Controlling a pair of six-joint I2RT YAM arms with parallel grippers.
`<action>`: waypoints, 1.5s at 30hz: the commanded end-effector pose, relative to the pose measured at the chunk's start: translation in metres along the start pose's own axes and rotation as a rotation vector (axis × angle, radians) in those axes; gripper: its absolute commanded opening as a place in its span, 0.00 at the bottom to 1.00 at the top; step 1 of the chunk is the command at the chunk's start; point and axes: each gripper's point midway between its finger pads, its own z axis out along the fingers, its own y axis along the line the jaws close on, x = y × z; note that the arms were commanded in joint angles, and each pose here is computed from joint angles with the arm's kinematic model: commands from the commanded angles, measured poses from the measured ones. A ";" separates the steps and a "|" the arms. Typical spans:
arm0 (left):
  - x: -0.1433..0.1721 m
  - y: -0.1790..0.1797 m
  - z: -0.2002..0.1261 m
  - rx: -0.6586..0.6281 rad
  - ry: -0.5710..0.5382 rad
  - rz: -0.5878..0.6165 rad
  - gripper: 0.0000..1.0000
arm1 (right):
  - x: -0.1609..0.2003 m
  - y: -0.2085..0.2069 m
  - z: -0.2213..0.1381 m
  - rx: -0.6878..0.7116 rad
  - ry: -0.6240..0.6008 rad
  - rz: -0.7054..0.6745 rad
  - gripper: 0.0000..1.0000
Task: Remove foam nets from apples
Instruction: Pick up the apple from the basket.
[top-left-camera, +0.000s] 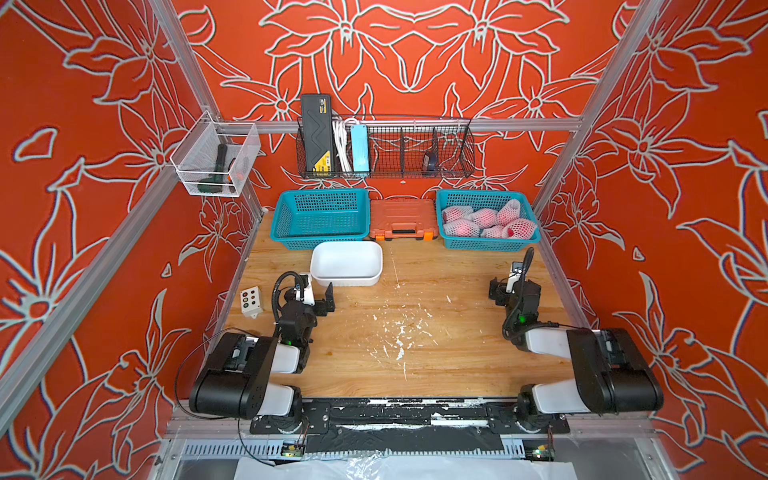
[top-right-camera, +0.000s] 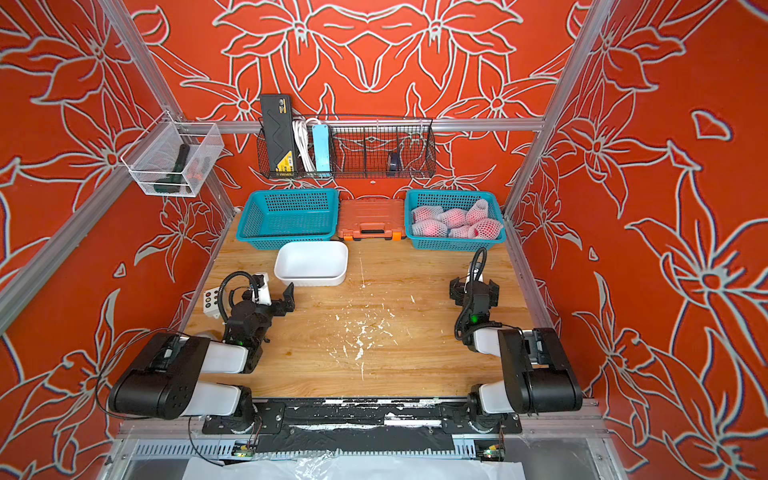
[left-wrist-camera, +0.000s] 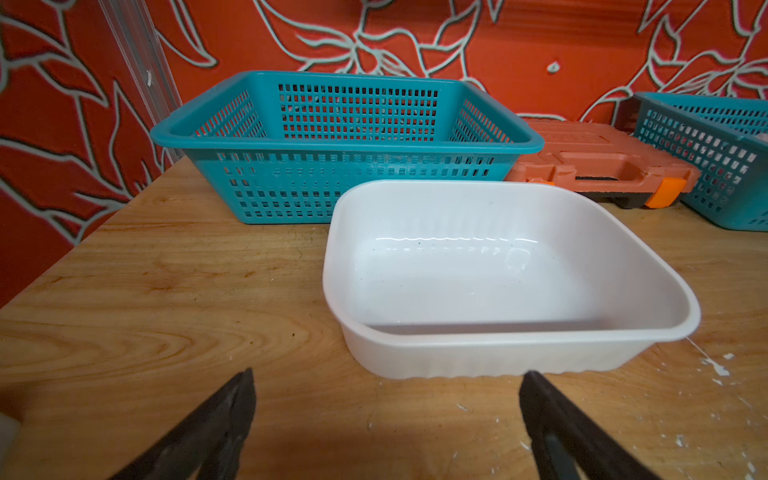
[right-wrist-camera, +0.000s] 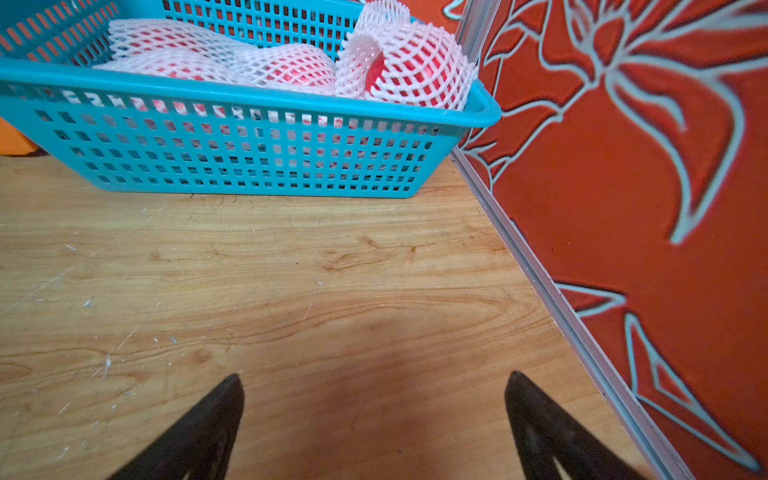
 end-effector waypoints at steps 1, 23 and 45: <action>-0.006 0.000 0.003 0.003 -0.015 0.009 0.97 | -0.003 -0.002 0.000 0.020 -0.008 0.007 0.98; -0.152 -0.013 -0.025 0.026 -0.276 -0.282 0.98 | -0.009 -0.004 -0.006 0.031 -0.026 0.006 0.98; -0.220 -0.176 0.087 0.467 0.056 -0.055 0.94 | -0.224 0.093 -0.047 -0.516 -0.014 0.237 0.90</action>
